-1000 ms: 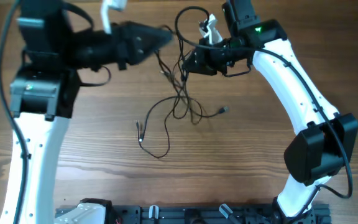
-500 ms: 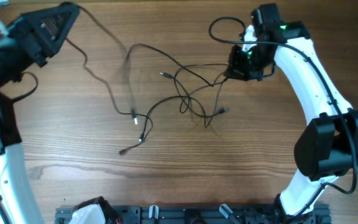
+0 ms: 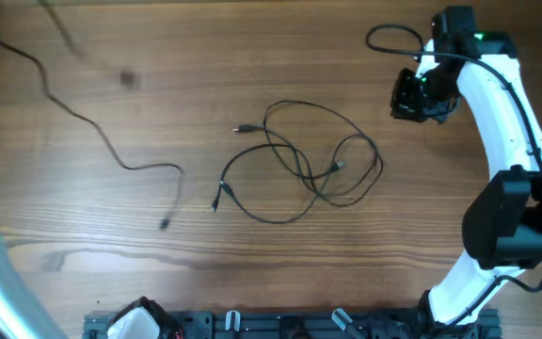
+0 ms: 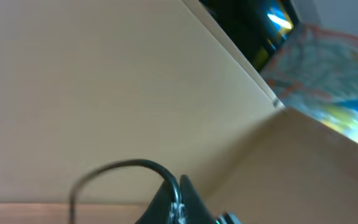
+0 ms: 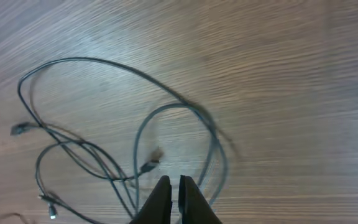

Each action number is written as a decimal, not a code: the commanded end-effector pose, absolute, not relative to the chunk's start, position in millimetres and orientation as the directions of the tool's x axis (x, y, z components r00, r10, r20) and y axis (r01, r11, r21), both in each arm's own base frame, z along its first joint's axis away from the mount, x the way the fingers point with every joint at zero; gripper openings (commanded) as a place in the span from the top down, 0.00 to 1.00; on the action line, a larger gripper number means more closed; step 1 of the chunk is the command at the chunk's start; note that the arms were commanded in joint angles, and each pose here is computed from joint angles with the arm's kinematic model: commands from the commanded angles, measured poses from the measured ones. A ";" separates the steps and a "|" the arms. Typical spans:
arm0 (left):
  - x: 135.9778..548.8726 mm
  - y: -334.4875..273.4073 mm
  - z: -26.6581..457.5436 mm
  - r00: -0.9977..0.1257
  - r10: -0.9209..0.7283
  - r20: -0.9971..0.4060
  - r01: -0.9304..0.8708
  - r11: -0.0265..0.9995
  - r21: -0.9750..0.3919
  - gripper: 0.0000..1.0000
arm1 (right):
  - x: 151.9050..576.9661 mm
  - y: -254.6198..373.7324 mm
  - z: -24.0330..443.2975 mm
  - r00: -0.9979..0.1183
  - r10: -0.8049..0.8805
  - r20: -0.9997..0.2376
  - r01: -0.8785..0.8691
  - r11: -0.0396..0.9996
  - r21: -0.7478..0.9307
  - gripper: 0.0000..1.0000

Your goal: Untangle cables

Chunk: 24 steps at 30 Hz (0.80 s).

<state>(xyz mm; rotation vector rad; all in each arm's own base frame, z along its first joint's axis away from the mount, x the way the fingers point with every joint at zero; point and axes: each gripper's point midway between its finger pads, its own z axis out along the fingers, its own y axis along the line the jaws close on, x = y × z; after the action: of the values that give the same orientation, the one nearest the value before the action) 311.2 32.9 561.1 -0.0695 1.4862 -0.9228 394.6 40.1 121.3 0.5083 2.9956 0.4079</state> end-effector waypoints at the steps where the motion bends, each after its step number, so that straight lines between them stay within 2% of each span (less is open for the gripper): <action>1: 317.8 80.9 573.8 -0.112 -0.605 -0.788 0.387 0.704 -0.596 0.96 | 390.1 37.4 111.5 -0.953 0.303 -0.011 0.292 0.925 0.242 0.92; 5: 332.3 122.4 566.0 -0.082 -0.610 -0.788 0.280 0.745 -0.605 0.96 | 388.5 40.5 112.0 -0.959 0.284 -0.005 0.273 0.928 0.254 0.92; 8: 345.1 161.8 538.7 -0.039 -0.623 -0.782 0.076 0.778 -0.624 0.97 | 387.2 42.4 112.4 -0.961 0.277 0.002 0.268 0.927 0.264 0.92; 9: 348.7 184.0 519.3 -0.014 -0.633 -0.774 -0.066 0.773 -0.631 0.96 | 386.6 42.4 112.3 -0.961 0.277 0.005 0.269 0.927 0.263 0.92; 10: 349.0 208.8 495.4 0.016 -0.645 -0.764 -0.239 0.740 -0.629 0.96 | 385.8 42.3 112.3 -0.961 0.277 0.007 0.269 0.927 0.261 0.92; 13: 353.1 264.3 438.4 0.094 -0.638 -0.764 -0.602 0.575 -0.554 0.96 | 381.6 43.4 112.4 -0.968 0.252 0.019 0.248 0.932 0.263 0.92; 16: 368.2 283.5 415.9 0.104 -0.618 -0.779 -0.682 0.526 -0.508 0.96 | 378.7 43.5 112.2 -0.972 0.234 0.026 0.232 0.937 0.261 0.91; 24: 377.1 336.0 334.7 0.007 -0.572 -0.820 -0.889 0.372 -0.267 0.96 | 377.1 43.6 112.2 -0.975 0.220 0.029 0.220 0.940 0.261 0.91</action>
<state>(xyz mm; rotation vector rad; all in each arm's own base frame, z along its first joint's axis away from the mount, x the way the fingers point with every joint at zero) 392.8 302.7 352.9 -1.2238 1.6911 0.1511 379.6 39.8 119.8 0.3938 3.0651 0.3976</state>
